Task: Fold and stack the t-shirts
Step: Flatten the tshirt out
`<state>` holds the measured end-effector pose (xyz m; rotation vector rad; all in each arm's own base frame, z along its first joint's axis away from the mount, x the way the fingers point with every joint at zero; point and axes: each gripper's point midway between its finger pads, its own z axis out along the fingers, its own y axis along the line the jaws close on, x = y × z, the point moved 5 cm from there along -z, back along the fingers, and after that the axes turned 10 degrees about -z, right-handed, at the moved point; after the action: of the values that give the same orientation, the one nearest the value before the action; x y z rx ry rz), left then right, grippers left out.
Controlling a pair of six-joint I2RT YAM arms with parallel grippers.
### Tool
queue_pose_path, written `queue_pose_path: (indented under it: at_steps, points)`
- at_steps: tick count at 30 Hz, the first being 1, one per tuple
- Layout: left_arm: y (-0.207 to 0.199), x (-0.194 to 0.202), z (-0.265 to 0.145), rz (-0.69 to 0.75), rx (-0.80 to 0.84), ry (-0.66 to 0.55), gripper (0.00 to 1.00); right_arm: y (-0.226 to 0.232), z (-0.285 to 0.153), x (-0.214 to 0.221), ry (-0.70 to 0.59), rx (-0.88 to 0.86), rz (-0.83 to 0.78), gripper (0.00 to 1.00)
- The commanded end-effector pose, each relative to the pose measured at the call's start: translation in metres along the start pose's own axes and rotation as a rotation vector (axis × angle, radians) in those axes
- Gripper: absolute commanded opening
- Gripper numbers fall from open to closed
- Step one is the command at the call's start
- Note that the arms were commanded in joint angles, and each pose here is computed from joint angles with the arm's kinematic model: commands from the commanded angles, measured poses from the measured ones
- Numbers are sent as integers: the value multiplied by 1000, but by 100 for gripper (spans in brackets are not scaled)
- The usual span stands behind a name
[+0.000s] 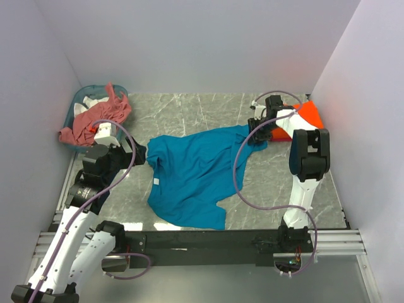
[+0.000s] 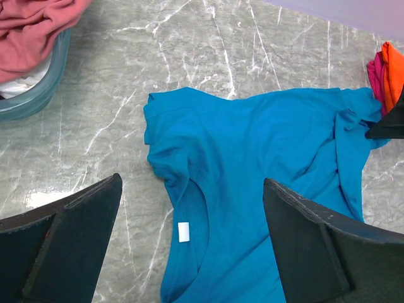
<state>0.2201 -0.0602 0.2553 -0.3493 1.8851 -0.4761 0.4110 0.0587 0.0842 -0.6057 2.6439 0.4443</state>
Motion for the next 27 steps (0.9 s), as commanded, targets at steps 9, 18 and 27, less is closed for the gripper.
queue_pose_path:
  at_steps: [9,18,27]
  points:
    - [-3,-5,0,14,29,-21,99,2,-9,-6,-34,-8,-19,24]
    - [-4,-5,-1,14,35,-25,100,6,-33,1,-50,57,-61,1]
    - [-5,-5,-2,12,43,-27,100,19,-62,40,-23,120,-106,0]
